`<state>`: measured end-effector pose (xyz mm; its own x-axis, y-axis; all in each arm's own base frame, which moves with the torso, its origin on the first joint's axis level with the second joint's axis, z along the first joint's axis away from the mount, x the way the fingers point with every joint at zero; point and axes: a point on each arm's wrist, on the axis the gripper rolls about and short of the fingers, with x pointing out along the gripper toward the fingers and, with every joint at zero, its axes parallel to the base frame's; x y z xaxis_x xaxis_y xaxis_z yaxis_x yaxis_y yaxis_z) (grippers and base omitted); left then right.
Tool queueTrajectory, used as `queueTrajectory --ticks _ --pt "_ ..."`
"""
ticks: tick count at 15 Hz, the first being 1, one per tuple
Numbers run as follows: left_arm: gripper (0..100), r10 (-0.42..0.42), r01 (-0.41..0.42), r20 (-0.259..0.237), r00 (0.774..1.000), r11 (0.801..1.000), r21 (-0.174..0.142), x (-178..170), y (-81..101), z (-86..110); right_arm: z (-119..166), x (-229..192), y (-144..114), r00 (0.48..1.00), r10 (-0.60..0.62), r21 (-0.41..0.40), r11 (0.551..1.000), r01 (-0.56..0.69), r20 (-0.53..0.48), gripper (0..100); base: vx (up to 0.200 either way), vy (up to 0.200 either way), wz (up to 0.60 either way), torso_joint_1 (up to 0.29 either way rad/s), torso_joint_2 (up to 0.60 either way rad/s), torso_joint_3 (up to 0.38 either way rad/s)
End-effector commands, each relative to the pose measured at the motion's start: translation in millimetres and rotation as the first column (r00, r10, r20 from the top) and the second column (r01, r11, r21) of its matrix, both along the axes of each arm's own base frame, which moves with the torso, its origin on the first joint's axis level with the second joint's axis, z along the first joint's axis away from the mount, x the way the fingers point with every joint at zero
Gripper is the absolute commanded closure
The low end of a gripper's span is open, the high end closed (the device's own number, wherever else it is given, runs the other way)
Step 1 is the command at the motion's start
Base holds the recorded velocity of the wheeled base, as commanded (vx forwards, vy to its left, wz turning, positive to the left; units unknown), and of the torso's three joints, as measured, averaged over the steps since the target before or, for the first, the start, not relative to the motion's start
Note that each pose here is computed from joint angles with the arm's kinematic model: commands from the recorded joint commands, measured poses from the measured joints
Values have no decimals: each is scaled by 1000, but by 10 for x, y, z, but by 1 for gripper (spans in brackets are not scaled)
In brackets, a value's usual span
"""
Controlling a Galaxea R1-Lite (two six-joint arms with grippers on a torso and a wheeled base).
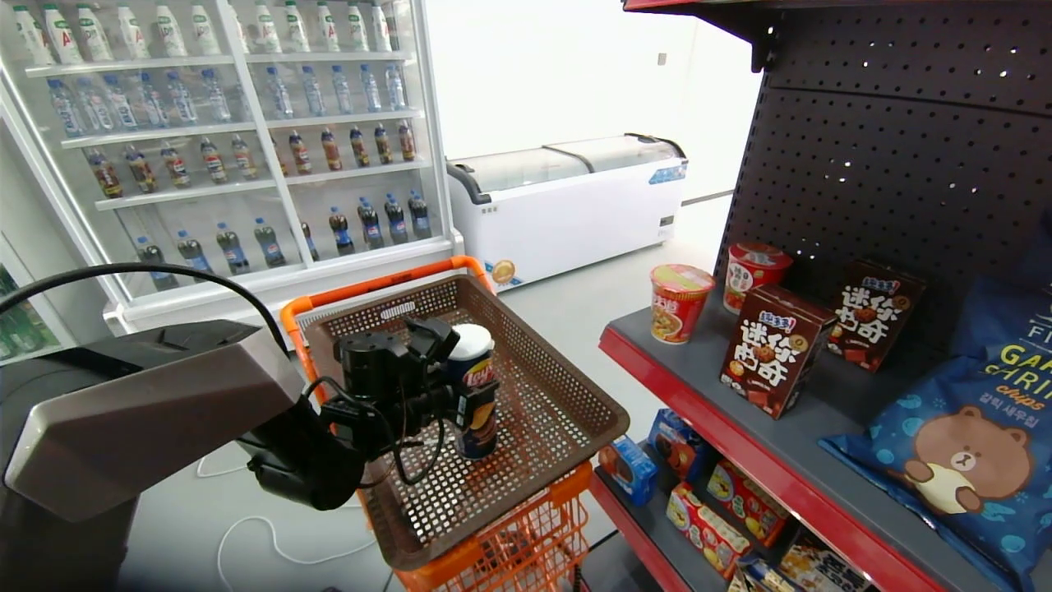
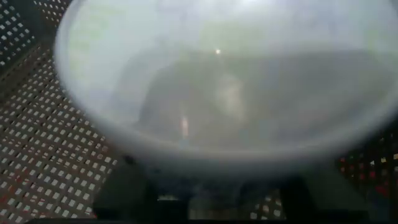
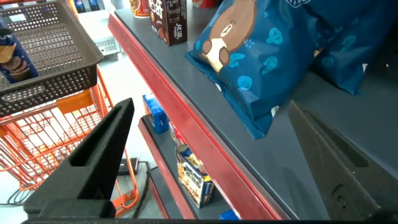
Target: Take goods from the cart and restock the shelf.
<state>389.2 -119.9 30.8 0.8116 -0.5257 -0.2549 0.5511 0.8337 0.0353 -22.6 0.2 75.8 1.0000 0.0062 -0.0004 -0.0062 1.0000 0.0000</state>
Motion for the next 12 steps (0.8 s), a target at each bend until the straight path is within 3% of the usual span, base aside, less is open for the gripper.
queueTrajectory --ticks 1,3,5,7,10,12 --pt "100 4 -5 3 1000 1000 1 -1 31 12 1 1 0 1000 0 0 1000 0 -1 0 0 0 0 0 0 0" --pt "100 21 -21 25 999 1000 -10 -38 82 150 1 1 0 1000 0 0 1000 0 -1 0 0 0 0 0 0 0" --pt "100 100 -98 65 993 995 -27 -141 68 441 0 0 0 1000 0 0 1000 0 0 0 0 0 0 0 0 0" --pt "100 194 -180 120 974 976 -121 -290 -13 821 0 0 0 1000 0 0 1000 0 0 0 0 0 0 0 0 0" --pt "100 159 -145 108 981 981 -126 -770 -9 1083 0 0 0 1000 0 0 1000 0 0 0 0 0 0 0 0 0" --pt "100 155 -146 87 984 984 -99 -1061 46 1167 1 1 0 1000 0 0 1000 0 -1 0 0 0 0 0 0 0"
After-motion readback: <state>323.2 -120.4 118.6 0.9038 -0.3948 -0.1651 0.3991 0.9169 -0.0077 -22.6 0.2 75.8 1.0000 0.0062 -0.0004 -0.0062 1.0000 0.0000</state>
